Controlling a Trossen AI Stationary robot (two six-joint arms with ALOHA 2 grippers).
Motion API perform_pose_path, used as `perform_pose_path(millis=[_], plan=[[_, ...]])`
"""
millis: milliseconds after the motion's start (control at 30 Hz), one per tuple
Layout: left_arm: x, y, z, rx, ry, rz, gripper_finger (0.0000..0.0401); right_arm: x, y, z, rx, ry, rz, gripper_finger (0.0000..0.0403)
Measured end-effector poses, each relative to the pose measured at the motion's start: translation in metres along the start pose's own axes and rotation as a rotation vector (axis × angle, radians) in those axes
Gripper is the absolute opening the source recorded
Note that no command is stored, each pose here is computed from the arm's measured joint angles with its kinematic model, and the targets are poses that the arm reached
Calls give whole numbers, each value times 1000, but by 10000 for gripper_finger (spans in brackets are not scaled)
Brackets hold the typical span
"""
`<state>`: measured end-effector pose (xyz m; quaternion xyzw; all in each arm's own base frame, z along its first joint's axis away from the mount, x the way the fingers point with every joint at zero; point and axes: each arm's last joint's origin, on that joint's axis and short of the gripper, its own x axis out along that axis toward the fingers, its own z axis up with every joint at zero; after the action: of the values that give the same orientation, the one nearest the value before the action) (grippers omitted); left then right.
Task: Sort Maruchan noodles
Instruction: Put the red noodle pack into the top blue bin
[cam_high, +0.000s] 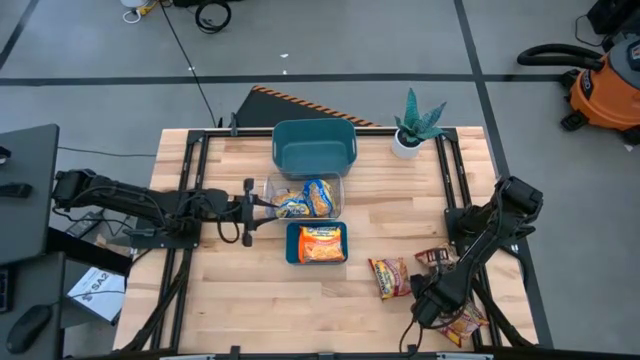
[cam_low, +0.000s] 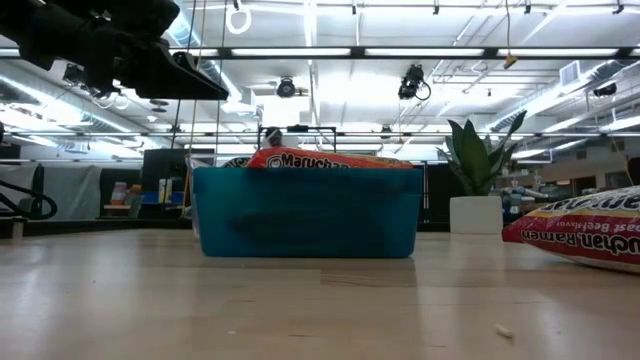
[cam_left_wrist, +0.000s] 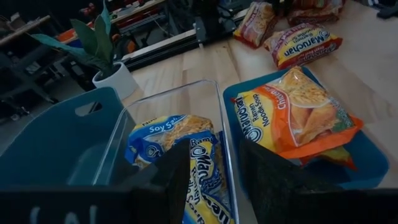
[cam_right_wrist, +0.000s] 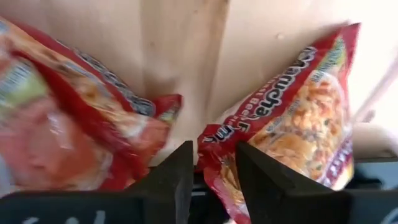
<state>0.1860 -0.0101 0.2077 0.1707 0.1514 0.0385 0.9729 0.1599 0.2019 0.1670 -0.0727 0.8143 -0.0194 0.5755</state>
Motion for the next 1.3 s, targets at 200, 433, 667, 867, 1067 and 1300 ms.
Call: perform_pose_path(millis=[200, 433, 667, 867, 1067, 1300], plan=[[0, 0, 0, -38, -1, 0, 146, 0, -2, -1, -51, -26, -57, 60], [0, 0, 0, -59, -3, 1, 146, -3, -10, 2, 0, -14, -93, 11], [0, 3, 10, -128, -56, 14, 146, -51, -40, 12, 15, -40, -266, 6], [-5, 6, 27, -133, -102, 8, 146, -95, -72, 30, 48, -247, -366, 6], [-21, 12, 35, -157, -120, 10, 146, -125, -113, 45, 153, -382, -471, 6], [-40, 18, 37, -196, -153, 24, 146, -151, -169, 57, 255, -450, -670, 6]])
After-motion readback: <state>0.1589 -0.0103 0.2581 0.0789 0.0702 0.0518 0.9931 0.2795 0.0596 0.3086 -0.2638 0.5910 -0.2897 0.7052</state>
